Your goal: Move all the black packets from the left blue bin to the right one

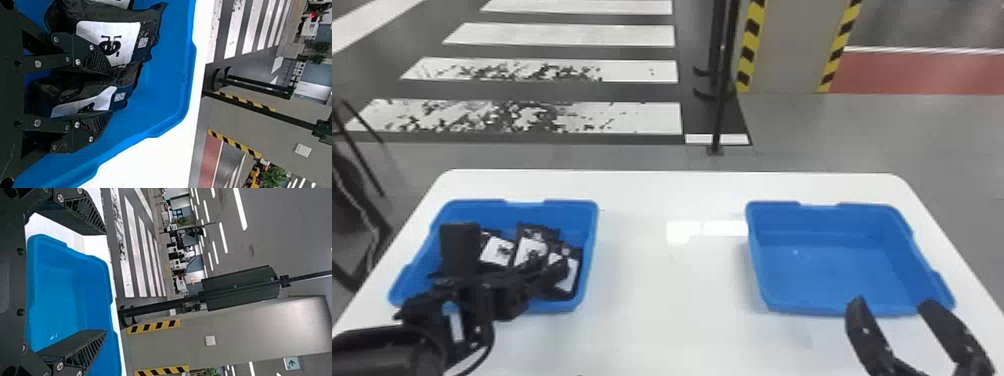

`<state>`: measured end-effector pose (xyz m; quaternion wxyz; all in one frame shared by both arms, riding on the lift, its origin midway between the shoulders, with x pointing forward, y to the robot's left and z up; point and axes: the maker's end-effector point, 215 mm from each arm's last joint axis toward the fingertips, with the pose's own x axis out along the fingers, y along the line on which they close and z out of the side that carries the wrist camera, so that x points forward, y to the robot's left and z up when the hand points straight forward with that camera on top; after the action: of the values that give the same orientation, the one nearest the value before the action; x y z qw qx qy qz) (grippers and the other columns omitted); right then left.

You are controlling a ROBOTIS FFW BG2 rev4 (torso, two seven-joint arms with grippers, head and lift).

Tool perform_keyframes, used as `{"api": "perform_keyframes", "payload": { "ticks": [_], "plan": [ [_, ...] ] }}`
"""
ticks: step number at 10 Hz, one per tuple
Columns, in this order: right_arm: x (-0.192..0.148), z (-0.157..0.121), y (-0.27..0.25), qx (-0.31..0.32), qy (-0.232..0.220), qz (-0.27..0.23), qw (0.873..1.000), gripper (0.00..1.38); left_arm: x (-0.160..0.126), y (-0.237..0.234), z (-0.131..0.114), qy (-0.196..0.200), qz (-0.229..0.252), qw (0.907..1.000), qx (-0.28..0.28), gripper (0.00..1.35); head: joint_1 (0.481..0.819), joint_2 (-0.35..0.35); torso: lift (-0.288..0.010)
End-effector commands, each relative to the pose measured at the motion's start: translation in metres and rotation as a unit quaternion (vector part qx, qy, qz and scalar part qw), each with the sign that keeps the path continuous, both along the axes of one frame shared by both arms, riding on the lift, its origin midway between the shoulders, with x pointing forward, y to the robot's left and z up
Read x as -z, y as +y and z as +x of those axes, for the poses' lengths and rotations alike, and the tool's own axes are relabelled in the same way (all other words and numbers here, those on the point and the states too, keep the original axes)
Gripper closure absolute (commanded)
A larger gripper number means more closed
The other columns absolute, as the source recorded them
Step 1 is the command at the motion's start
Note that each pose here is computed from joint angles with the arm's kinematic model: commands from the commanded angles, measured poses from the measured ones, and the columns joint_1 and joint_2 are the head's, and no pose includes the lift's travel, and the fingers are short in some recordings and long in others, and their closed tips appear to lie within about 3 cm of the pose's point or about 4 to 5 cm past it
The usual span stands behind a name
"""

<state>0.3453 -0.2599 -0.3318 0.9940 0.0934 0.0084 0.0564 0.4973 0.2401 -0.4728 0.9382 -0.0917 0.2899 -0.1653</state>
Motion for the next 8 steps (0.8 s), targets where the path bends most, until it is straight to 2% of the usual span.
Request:
{"api": "perform_keyframes", "payload": {
  "ticks": [1,2,3,5,8],
  "plan": [
    [0.000,0.000,0.000,0.000,0.000,0.002,1.000,0.14,0.004,-0.007,-0.003,0.009,0.005,0.9999,0.014,0.81,0.695,-0.026,-0.140],
    [0.001,0.000,-0.001,0.001,0.001,0.003,1.000,0.14,0.004,-0.002,-0.001,0.006,0.030,0.9993,0.021,1.19,0.695,-0.031,-0.140],
    [0.003,-0.001,0.000,-0.001,0.003,0.004,1.000,0.14,0.006,0.001,-0.003,0.009,0.034,0.9992,0.020,1.15,0.695,-0.035,-0.140],
    [0.004,-0.002,0.000,-0.003,0.004,0.005,1.000,0.14,-0.005,0.011,-0.008,-0.006,0.035,0.9993,0.010,1.21,0.695,-0.024,-0.140],
    [-0.003,0.000,0.004,-0.010,-0.004,0.009,1.000,0.14,-0.081,0.027,-0.033,-0.073,0.031,0.9968,-0.004,1.21,0.695,0.000,-0.140]
  ]
}}
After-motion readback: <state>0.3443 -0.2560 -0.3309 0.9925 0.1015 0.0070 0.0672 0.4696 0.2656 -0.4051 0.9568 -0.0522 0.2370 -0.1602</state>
